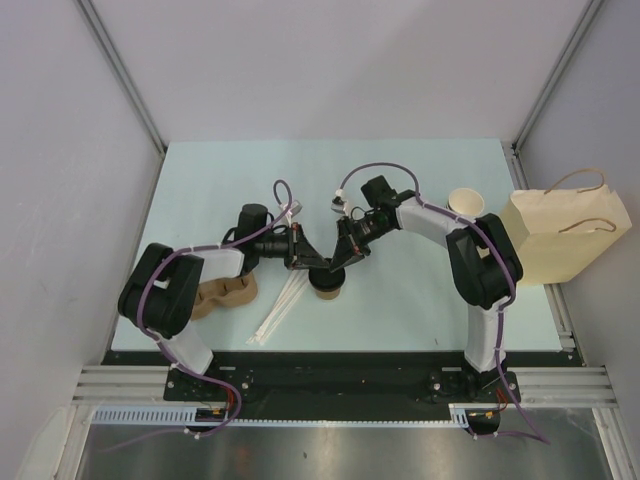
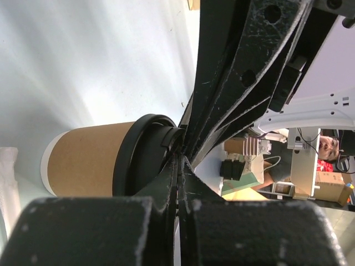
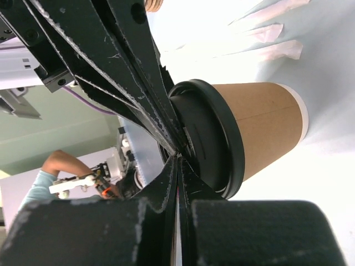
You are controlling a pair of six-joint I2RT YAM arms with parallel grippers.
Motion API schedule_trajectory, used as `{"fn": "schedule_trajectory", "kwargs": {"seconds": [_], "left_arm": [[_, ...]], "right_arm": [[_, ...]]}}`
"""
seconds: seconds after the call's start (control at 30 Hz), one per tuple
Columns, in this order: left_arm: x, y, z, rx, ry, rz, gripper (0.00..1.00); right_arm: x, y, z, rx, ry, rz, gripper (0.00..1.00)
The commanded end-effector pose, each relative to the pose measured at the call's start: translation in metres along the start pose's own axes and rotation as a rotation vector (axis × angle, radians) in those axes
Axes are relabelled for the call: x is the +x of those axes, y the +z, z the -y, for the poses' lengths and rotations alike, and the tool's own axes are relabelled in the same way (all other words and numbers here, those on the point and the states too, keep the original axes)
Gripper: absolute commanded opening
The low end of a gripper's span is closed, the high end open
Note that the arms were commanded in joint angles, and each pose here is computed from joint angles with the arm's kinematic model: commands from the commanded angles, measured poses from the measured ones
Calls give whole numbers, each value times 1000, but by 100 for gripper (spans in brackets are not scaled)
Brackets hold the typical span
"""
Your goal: Pack the takeout coffee
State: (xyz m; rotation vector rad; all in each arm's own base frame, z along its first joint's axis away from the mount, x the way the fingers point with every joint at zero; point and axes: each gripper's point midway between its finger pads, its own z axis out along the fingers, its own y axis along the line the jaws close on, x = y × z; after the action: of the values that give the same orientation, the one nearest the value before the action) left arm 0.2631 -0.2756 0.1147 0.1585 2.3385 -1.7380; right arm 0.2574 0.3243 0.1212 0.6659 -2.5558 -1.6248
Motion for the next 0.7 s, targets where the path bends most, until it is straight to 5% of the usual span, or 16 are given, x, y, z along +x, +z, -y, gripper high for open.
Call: {"fn": "schedule_trajectory", "kwargs": {"seconds": [0.0, 0.37, 0.67], "left_arm": [[-1, 4, -17, -54, 20, 0, 0], [7, 5, -32, -79, -17, -13, 0], [-14, -9, 53, 119, 116, 20, 0]], "right_arm": [[-2, 3, 22, 37, 40, 9, 0], [9, 10, 42, 72, 82, -13, 0], [-3, -9, -25, -101, -53, 31, 0]]}}
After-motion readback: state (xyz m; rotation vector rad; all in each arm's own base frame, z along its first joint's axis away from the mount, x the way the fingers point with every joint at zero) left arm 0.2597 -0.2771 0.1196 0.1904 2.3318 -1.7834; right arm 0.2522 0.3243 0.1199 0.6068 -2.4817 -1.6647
